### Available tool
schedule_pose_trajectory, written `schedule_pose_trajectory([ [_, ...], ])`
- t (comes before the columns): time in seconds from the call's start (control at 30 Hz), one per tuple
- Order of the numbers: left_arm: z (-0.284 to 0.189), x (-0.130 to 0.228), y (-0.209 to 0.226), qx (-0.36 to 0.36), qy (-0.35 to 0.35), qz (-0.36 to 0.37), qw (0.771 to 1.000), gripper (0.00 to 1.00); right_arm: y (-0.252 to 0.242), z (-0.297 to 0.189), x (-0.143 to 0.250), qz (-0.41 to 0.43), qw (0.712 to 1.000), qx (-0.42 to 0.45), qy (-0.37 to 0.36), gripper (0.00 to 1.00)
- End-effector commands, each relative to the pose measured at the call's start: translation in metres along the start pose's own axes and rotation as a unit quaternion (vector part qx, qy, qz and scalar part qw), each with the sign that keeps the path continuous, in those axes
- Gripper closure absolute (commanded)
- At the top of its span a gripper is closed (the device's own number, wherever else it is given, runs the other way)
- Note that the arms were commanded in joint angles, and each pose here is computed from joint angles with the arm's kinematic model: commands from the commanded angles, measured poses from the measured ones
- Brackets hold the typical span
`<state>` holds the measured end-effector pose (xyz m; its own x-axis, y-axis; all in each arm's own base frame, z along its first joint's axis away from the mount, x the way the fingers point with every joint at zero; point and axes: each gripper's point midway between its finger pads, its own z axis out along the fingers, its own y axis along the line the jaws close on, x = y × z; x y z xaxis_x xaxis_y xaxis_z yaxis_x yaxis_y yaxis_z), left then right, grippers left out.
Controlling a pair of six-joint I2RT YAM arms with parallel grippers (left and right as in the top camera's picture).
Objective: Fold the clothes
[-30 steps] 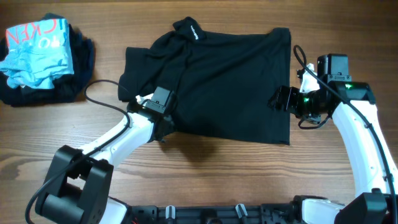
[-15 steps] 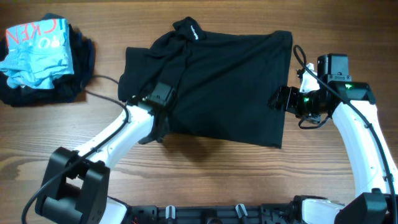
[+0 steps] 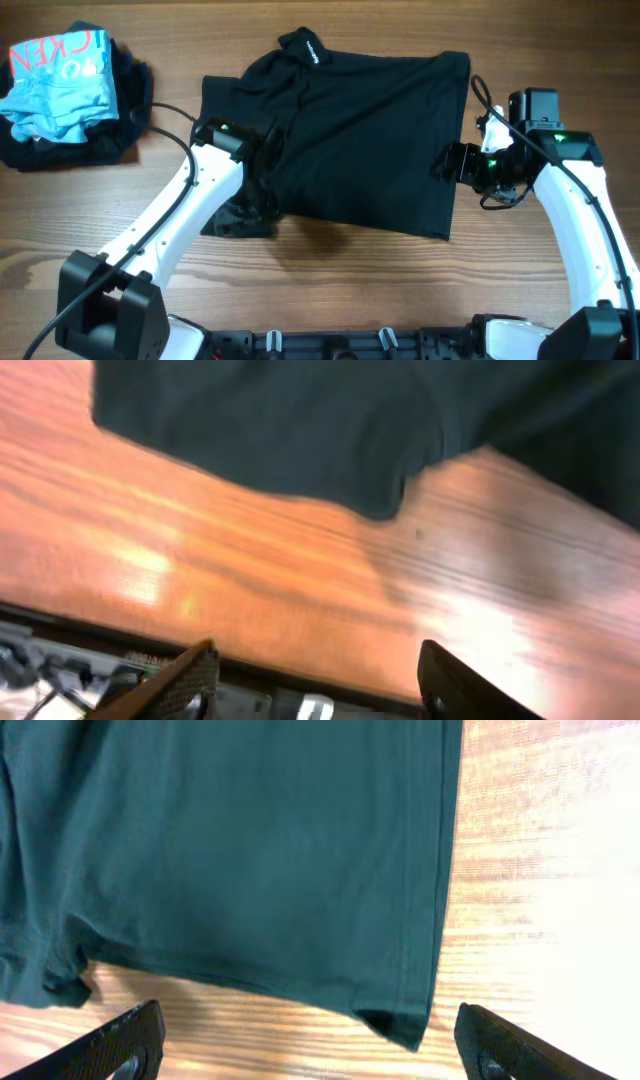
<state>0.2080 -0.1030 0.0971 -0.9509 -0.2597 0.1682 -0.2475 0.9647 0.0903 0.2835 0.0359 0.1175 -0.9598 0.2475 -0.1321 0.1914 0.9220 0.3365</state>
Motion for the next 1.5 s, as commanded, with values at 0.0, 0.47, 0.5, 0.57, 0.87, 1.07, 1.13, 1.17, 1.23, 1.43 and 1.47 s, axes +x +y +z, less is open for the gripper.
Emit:
schedule_pose_trajectory([
  [0.0,-0.005,0.006,-0.008,0.027,0.012,0.028,0.999,0.39,0.001,0.007,0.011,-0.002,1.000,-0.003,0.029,0.06],
  [0.47,-0.017,-0.061,-0.048,0.100,-0.132,0.034,0.986,0.38,-0.021,0.049,0.074,0.047,0.992,0.013,0.118,0.84],
  [0.5,-0.018,-0.064,-0.049,0.104,-0.138,0.033,0.984,0.39,-0.022,0.052,0.076,0.052,0.991,0.014,0.119,0.95],
  [0.57,-0.021,-0.072,-0.051,0.113,-0.151,0.027,0.982,0.41,-0.023,0.055,0.076,0.056,0.991,0.014,0.117,0.96],
  [0.87,-0.030,-0.101,-0.041,0.113,-0.198,-0.001,0.974,0.42,-0.027,0.073,0.069,0.068,0.994,0.007,0.084,0.96],
  [1.07,-0.035,-0.114,-0.038,0.119,-0.218,-0.015,0.969,0.41,-0.029,0.081,0.072,0.070,0.994,0.006,0.082,0.96],
  [1.13,-0.036,-0.118,-0.036,0.122,-0.222,-0.020,0.967,0.41,-0.031,0.084,0.074,0.070,0.994,0.010,0.089,0.96],
  [1.17,-0.036,-0.119,-0.036,0.123,-0.223,-0.021,0.967,0.41,-0.032,0.086,0.075,0.071,0.993,0.011,0.092,0.96],
  [1.23,-0.036,-0.120,-0.035,0.123,-0.224,-0.023,0.967,0.41,-0.033,0.089,0.076,0.073,0.992,0.012,0.099,0.96],
  [1.43,-0.036,-0.122,-0.031,0.122,-0.224,-0.030,0.966,0.40,-0.039,0.102,0.083,0.077,0.989,0.020,0.127,0.96],
  [1.47,-0.036,-0.122,-0.031,0.122,-0.224,-0.030,0.966,0.40,-0.042,0.105,0.084,0.079,0.988,0.025,0.132,0.96],
])
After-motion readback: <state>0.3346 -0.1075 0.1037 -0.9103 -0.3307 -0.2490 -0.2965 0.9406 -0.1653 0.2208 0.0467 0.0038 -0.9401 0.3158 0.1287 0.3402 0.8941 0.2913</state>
